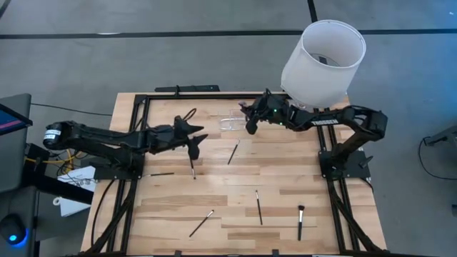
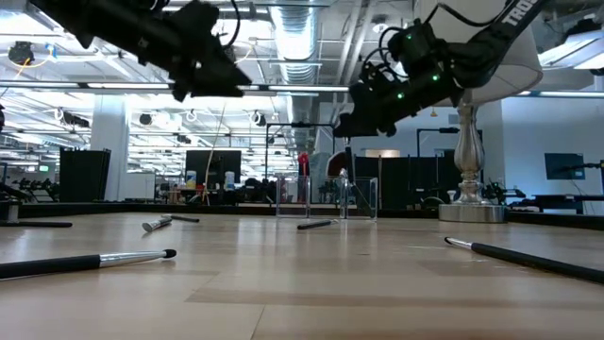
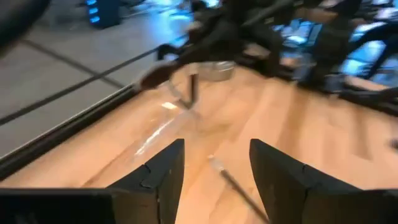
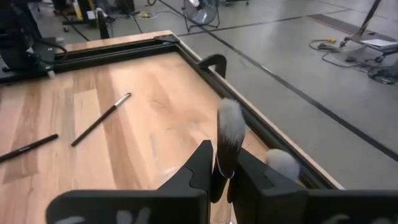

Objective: Put items in baskets/containers
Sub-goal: Put the silver blush brush into the transparent organizer, then put the silver powder brush into the transparent organizer

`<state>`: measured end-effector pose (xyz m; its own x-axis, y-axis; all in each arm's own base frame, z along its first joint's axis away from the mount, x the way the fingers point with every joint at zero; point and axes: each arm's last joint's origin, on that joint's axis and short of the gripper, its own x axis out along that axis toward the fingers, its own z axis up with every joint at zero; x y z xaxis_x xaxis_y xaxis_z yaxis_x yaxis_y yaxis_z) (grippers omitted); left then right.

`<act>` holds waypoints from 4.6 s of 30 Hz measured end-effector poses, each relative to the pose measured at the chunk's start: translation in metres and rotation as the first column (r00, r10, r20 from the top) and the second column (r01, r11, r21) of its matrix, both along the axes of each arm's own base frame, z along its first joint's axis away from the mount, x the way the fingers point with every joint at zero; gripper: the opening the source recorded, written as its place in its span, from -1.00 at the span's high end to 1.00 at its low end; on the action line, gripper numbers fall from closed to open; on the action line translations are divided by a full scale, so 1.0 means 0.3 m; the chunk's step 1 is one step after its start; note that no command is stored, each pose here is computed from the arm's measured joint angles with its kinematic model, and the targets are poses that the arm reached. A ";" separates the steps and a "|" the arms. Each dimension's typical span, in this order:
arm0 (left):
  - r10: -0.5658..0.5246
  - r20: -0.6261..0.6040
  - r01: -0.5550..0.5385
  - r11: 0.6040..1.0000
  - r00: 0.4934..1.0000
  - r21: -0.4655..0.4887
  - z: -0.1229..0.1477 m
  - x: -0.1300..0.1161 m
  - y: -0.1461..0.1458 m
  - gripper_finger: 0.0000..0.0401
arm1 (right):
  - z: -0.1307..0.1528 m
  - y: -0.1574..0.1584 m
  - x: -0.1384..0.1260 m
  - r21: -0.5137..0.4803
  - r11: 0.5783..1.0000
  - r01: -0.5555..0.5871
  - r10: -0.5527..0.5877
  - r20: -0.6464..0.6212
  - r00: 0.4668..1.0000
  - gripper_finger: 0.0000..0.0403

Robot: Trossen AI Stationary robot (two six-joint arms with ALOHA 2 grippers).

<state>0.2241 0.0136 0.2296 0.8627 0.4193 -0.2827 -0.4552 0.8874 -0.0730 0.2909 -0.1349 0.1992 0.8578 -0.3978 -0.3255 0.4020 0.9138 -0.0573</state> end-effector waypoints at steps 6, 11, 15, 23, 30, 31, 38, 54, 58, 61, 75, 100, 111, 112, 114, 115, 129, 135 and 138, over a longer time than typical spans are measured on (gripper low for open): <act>0.027 -0.023 -0.029 0.996 0.999 -0.089 -0.020 -0.007 -0.020 0.15 | -0.010 0.001 -0.003 -0.002 1.000 -0.006 0.006 -0.038 0.999 0.89; -0.010 -0.014 0.008 0.991 1.000 -0.130 -0.023 -0.008 -0.060 0.18 | -0.019 -0.008 -0.014 0.007 1.000 0.002 -0.002 -0.073 0.997 0.88; -0.007 -0.009 0.006 0.990 1.000 -0.140 -0.024 -0.011 -0.086 0.20 | -0.034 -0.026 -0.031 0.046 0.998 0.034 -0.029 -0.114 0.993 0.82; 0.017 -0.007 -0.018 0.990 1.000 -0.143 -0.027 -0.017 -0.110 0.22 | -0.075 -0.047 -0.069 0.124 0.988 0.091 -0.060 -0.236 0.970 0.84; 0.075 -0.016 -0.076 0.993 0.997 -0.086 -0.026 -0.020 -0.103 0.24 | -0.084 -0.045 -0.075 0.138 0.986 0.097 -0.058 -0.266 0.962 0.73; 0.081 -0.021 -0.082 0.994 0.996 -0.073 -0.027 -0.020 -0.102 0.25 | -0.084 -0.041 -0.073 0.138 0.986 0.093 -0.053 -0.266 0.962 0.71; 0.125 -0.054 -0.126 0.992 0.991 -0.020 -0.030 -0.021 -0.069 0.31 | -0.080 -0.022 -0.066 0.132 0.989 0.074 -0.036 -0.270 0.962 0.63; 0.177 -0.153 -0.177 0.984 0.972 0.013 -0.056 -0.033 -0.015 0.47 | 0.140 0.241 -0.086 -0.040 0.999 -0.010 0.004 -0.143 0.990 0.65; 0.138 -0.164 -0.140 0.990 0.977 -0.002 -0.059 -0.033 -0.024 0.49 | 0.154 0.309 -0.103 -0.011 0.998 -0.066 0.064 -0.162 0.985 0.65; 0.124 -0.174 -0.124 0.992 0.977 0.012 -0.059 -0.032 -0.024 0.49 | 0.148 0.343 -0.106 0.026 0.996 -0.088 0.091 -0.176 0.980 0.65; 0.034 -0.198 -0.028 0.999 0.980 0.030 -0.058 -0.027 -0.025 0.49 | -0.044 0.338 -0.033 0.131 0.991 -0.021 0.070 -0.381 0.922 0.65; 0.110 -0.322 -0.143 0.986 0.940 -0.082 -0.100 -0.065 0.133 0.49 | 0.005 0.423 -0.065 0.215 0.972 0.092 -0.002 -0.387 0.922 0.65; -0.023 -0.259 0.044 0.996 0.966 0.075 -0.060 -0.029 0.088 0.49 | 0.000 0.446 -0.053 0.243 0.965 0.103 0.000 -0.391 0.920 0.65; -0.041 -0.255 0.065 0.994 0.966 0.085 -0.057 -0.026 0.083 0.49 | 0.011 0.454 -0.055 0.251 0.963 0.099 0.003 -0.376 0.927 0.65; -0.072 -0.234 0.100 0.989 0.970 0.113 -0.047 -0.019 0.075 0.49 | 0.021 0.475 -0.061 0.268 0.959 0.090 0.014 -0.364 0.931 0.65; -0.082 -0.224 0.113 0.985 0.971 0.129 -0.042 -0.016 0.072 0.49 | 0.022 0.487 -0.066 0.278 0.956 0.090 0.019 -0.367 0.930 0.65; -0.125 -0.260 0.210 0.919 0.957 0.334 -0.017 -0.007 0.070 0.49 | -0.037 0.568 -0.171 0.309 0.860 0.406 -0.179 -0.562 0.808 0.65; -0.122 -0.264 0.217 0.905 0.957 0.365 -0.013 -0.005 0.070 0.49 | -0.044 0.617 -0.200 0.374 0.786 0.493 -0.217 -0.579 0.786 0.65; -0.120 -0.249 0.210 0.905 0.961 0.371 -0.008 -0.004 0.071 0.49 | -0.050 0.663 -0.215 0.473 0.726 0.499 -0.119 -0.628 0.769 0.65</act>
